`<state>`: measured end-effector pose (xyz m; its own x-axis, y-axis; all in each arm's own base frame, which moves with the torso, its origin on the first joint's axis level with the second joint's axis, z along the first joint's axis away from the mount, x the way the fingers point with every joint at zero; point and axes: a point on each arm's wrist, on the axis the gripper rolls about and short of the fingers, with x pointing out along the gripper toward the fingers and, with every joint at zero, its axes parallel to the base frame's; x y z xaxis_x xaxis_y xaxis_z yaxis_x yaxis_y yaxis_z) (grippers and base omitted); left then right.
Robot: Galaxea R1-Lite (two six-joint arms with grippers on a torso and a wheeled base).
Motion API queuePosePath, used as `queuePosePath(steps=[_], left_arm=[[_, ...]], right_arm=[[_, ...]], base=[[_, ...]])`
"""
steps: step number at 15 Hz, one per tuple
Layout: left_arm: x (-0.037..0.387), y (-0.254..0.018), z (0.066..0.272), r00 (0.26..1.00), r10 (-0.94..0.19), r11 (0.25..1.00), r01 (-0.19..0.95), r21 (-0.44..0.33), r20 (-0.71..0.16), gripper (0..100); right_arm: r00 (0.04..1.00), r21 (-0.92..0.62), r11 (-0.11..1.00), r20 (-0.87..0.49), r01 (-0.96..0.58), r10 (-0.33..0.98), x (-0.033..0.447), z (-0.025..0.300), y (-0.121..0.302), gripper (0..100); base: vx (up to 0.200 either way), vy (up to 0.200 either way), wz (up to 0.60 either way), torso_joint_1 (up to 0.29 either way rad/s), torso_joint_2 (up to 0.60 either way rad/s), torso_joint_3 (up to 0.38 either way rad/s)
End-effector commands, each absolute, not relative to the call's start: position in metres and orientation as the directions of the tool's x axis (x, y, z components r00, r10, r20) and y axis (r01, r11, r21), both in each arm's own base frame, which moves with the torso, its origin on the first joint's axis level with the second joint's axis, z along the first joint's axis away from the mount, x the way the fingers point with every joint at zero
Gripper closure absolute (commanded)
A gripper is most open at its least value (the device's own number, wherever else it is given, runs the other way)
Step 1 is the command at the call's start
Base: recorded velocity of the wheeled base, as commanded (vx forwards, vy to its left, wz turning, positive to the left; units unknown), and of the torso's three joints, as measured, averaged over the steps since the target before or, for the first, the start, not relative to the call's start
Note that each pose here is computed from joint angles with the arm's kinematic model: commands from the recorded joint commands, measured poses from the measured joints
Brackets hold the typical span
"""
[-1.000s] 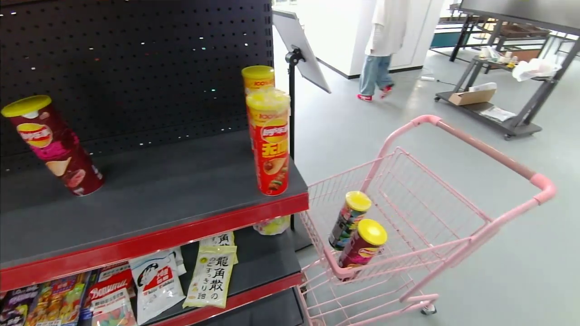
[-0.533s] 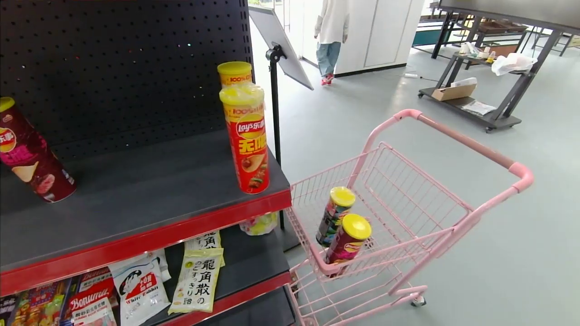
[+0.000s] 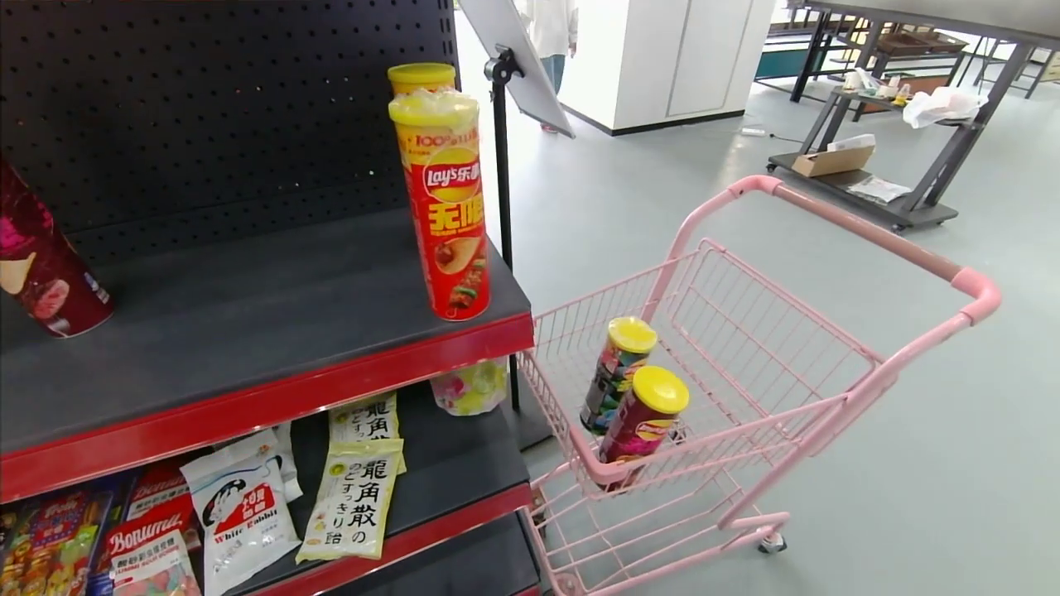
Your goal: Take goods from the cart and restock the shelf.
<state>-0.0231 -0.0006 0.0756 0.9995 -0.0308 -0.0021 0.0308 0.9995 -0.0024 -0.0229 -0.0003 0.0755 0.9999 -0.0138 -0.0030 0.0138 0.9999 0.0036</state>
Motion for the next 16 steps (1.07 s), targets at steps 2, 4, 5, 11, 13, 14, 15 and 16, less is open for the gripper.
queuePosePath(steps=[2,4,5,11,13,14,15,16], left_arm=[[-0.023,-0.001,0.076,0.999,-0.032,0.999,0.032,-0.002,-0.003,0],[-0.023,-0.001,0.076,0.999,-0.032,0.999,0.032,-0.002,-0.003,0],[-0.023,-0.001,0.076,0.999,-0.032,0.999,0.032,-0.002,-0.003,0],[-0.023,-0.001,0.076,0.999,-0.032,0.999,0.032,-0.002,-0.003,0],[-0.023,-0.001,0.076,0.999,-0.032,0.999,0.032,0.000,-0.003,0],[-0.023,-0.001,0.076,0.999,-0.032,0.999,0.032,0.000,-0.003,0],[-0.023,-0.001,0.076,0.999,-0.032,0.999,0.032,0.000,-0.003,0],[-0.023,-0.001,0.076,0.999,-0.035,0.999,0.035,0.001,-0.003,0]], right_arm=[[1.000,0.001,1.000,-0.003,0.014,-0.014,-0.023,0.075,0.000,0],[1.000,0.001,1.000,-0.003,0.014,-0.014,-0.023,0.075,0.000,0],[1.000,0.000,1.000,-0.003,0.014,-0.014,-0.023,0.075,0.000,0],[0.999,-0.007,1.000,-0.035,0.017,-0.017,-0.021,0.076,0.000,0],[0.995,0.032,0.996,0.064,-0.083,0.081,-0.025,0.142,0.000,0],[0.993,0.180,0.977,0.046,-0.117,0.110,-0.002,0.209,0.001,0],[0.992,0.267,0.956,0.006,-0.125,0.128,0.026,0.245,0.003,0],[0.986,0.166,0.976,-0.074,-0.139,0.152,0.042,0.238,0.006,0]], base=[[0.000,0.000,0.00,-0.188,0.53,0.356],[0.000,0.000,0.00,-0.183,0.55,0.366],[0.000,0.000,0.00,-0.163,0.55,0.369],[0.000,0.000,0.00,-0.089,0.30,0.214],[0.000,0.000,0.00,0.000,0.00,0.000],[0.000,0.000,0.00,0.000,0.00,0.000],[0.000,0.000,0.00,0.000,0.00,0.000],[0.000,0.000,0.00,0.000,0.00,0.000]])
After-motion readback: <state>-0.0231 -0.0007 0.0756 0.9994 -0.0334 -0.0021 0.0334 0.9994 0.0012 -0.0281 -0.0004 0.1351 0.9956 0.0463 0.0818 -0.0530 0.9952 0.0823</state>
